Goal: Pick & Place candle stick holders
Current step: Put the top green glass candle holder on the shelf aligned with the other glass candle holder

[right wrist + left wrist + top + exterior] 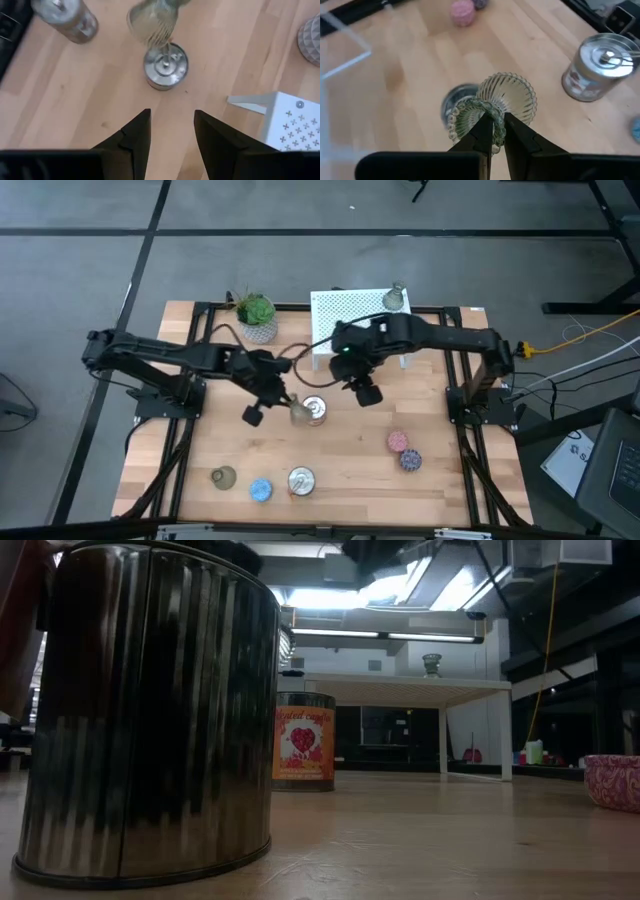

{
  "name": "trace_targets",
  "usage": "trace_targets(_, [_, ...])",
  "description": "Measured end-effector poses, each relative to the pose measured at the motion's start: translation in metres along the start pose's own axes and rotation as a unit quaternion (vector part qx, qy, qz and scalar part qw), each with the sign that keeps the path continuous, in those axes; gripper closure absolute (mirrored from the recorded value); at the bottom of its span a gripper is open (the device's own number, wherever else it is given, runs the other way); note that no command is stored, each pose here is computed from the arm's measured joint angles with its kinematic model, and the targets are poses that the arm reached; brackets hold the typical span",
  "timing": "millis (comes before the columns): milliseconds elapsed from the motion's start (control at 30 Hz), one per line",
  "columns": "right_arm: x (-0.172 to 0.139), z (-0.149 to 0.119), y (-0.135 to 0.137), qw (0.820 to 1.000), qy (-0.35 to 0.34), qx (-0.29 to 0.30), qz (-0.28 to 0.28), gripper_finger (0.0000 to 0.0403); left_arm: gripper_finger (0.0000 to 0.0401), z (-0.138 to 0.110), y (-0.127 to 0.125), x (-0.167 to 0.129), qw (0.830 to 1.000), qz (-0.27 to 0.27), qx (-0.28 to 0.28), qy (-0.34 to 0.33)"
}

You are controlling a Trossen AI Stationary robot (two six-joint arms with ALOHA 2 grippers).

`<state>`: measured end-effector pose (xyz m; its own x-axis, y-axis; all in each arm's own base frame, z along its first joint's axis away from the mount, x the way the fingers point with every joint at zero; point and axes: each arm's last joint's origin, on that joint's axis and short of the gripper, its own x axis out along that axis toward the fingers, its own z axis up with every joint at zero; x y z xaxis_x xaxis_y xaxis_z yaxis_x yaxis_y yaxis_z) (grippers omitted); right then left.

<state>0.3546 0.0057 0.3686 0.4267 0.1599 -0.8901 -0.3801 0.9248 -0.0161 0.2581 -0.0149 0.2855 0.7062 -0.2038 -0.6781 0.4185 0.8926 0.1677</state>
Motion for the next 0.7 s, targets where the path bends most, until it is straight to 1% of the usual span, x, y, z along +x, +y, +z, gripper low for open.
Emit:
trace_targets(133, [-0.027, -0.008, 0.007, 1.000, -0.016, 0.013, -0.003, 0.0249, 0.0379, 0.014, 0.003, 0.021, 0.999, -0.015, 0.038, 0.014])
trace_targets(267, [-0.050, -0.017, 0.012, 0.999, -0.029, 0.035, -0.014, 0.0249, 0.0377, 0.025, 0.005, 0.042, 0.998, -0.010, 0.047, 0.030])
trace_targets(367, [-0.063, -0.022, 0.016, 0.998, -0.042, 0.047, -0.019, 0.0249, 0.0378, 0.035, 0.007, 0.056, 0.998, 0.005, 0.046, 0.035])
trace_targets(433, [-0.070, -0.025, 0.018, 0.997, -0.047, 0.050, -0.020, 0.0249, 0.0378, 0.040, 0.008, 0.065, 0.999, 0.019, 0.033, 0.039])
trace_targets(500, [-0.073, -0.027, 0.020, 0.997, -0.045, 0.056, -0.019, 0.0249, 0.0378, 0.038, 0.006, 0.077, 0.997, 0.022, 0.024, 0.067])
trace_targets(533, [-0.073, -0.028, 0.020, 0.997, -0.045, 0.060, -0.019, 0.0249, 0.0378, 0.039, 0.007, 0.081, 0.997, 0.032, 0.022, 0.074])
trace_targets(633, [-0.075, -0.031, 0.021, 0.997, -0.036, 0.065, -0.016, 0.0249, 0.0378, 0.050, 0.009, 0.083, 0.995, 0.068, 0.022, 0.069])
trace_targets(700, [-0.076, -0.031, 0.022, 0.997, -0.034, 0.065, -0.015, 0.0249, 0.0378, 0.049, 0.007, 0.086, 0.994, 0.073, 0.024, 0.082])
